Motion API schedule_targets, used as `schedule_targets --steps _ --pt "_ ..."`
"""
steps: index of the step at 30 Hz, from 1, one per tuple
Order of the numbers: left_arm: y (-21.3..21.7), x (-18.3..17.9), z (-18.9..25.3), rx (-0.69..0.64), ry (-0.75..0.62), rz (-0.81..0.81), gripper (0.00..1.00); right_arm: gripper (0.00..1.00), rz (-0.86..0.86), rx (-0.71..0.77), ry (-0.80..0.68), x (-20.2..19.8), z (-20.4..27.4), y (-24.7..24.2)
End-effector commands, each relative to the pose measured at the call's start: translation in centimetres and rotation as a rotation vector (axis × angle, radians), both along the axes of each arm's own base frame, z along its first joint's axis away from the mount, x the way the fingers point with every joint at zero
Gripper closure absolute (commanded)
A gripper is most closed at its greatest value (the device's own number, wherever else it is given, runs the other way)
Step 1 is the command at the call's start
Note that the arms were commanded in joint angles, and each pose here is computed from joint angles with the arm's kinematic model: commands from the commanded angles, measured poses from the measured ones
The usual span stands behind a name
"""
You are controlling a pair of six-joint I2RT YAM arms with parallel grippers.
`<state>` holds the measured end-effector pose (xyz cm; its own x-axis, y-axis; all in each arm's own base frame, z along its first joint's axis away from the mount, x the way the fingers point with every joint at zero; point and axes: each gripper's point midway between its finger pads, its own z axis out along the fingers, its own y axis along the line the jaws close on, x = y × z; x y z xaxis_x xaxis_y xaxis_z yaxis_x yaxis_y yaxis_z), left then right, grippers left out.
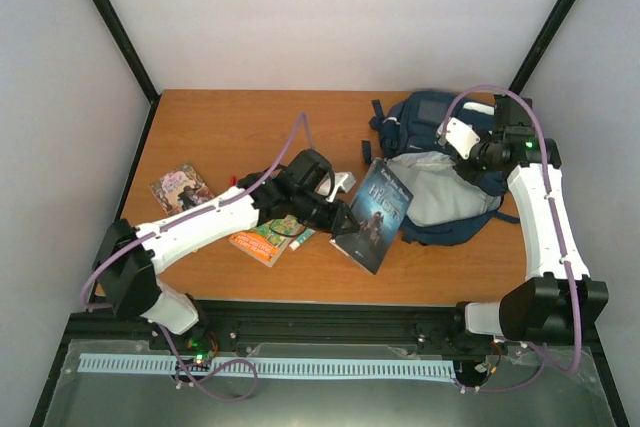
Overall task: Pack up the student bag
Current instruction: Place the book in the student bag.
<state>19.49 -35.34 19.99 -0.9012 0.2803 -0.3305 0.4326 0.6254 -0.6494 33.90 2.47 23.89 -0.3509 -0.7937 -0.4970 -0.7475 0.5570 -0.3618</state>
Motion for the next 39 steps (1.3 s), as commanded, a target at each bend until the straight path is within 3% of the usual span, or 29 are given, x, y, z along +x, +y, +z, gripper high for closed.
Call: schedule_targets --steps 1,15,28,34,39 --pt "-4.9 0.1 4.8 -0.321 -0.027 -0.113 0.99 0.97 -0.072 0.062 -0.175 1.9 5.1 0.0" --pt "-11.5 3.5 2.6 -0.477 0.080 -0.144 0.99 0.97 -0.066 0.185 -0.209 1.7 7.7 1.5" --pt "-16.6 11.8 2.2 -0.700 0.124 -0.043 0.99 0.97 -0.007 0.266 -0.180 0.7 8.3 3.1" --pt "-18.2 15.2 1.5 -0.719 0.150 -0.006 0.99 0.97 0.028 0.295 -0.158 0.3 8.0 3.9" --pt "-19.0 18.3 -1.4 -0.651 0.146 0.032 0.99 0.97 0.074 0.293 -0.136 -0.5 7.5 4.4"
